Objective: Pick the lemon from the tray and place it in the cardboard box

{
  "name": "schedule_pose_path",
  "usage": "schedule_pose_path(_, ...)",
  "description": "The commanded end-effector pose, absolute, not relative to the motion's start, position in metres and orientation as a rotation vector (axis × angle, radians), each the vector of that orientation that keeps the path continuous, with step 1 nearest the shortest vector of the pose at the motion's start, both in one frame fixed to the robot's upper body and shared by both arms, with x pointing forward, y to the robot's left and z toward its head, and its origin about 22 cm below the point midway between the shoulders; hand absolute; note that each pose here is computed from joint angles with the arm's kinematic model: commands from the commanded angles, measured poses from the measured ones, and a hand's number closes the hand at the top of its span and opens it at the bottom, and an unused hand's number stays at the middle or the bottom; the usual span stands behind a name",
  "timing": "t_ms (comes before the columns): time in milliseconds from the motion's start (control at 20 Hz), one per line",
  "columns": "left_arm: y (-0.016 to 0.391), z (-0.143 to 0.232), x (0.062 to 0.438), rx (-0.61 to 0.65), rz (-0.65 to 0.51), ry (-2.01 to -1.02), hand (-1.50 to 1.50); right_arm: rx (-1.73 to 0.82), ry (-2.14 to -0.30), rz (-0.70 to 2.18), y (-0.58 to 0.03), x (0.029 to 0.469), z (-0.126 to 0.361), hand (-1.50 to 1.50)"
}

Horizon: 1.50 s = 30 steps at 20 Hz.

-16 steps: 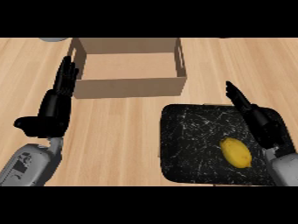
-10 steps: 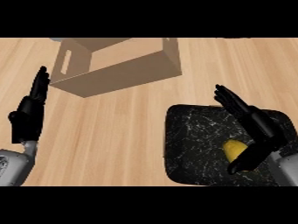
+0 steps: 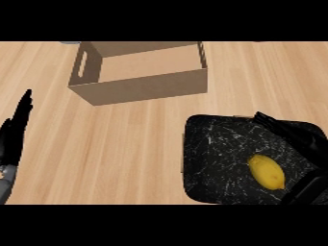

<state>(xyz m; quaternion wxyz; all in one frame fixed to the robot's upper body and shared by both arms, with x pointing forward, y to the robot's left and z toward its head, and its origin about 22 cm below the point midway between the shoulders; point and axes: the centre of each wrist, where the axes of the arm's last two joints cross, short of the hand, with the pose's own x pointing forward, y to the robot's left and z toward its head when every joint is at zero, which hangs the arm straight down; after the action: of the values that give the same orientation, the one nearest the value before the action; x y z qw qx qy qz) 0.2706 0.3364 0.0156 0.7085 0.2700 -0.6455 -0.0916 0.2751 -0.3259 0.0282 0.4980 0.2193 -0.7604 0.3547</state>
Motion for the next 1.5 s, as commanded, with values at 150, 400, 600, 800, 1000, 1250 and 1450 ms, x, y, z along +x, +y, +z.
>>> schedule_pose_path(150, 0.343, 0.015, 0.272, 0.621, -0.236, -1.401, 0.0, 0.657, -1.99, 0.948, -0.372, 0.288, 0.032, -1.5)
schedule_pose_path(400, 0.348, 0.027, 0.282, 0.633, -0.236, -1.404, 0.0, 0.427, -1.938, 1.386, -0.382, 0.306, 0.071, -1.5)
schedule_pose_path(600, 0.343, 0.02, 0.281, 0.615, -0.23, -1.389, 0.0, 0.397, -1.839, 1.597, -0.384, 0.316, 0.094, -1.5)
schedule_pose_path(800, 0.353, 0.018, 0.27, 0.628, -0.233, -1.384, 0.0, 0.3, -1.738, 1.813, -0.359, 0.325, 0.088, -1.5)
schedule_pose_path(1000, 0.361, 0.02, 0.278, 0.636, -0.229, -1.376, 0.0, 0.292, -1.649, 1.931, -0.345, 0.333, 0.081, -1.5)
schedule_pose_path(1250, 0.354, 0.014, 0.269, 0.644, -0.213, -1.37, 0.0, 0.251, -1.585, 2.005, -0.334, 0.336, 0.066, -1.5)
schedule_pose_path(1450, 0.36, 0.017, 0.269, 0.649, -0.214, -1.371, 0.0, 0.243, -1.619, 2.019, -0.301, 0.333, 0.055, -1.5)
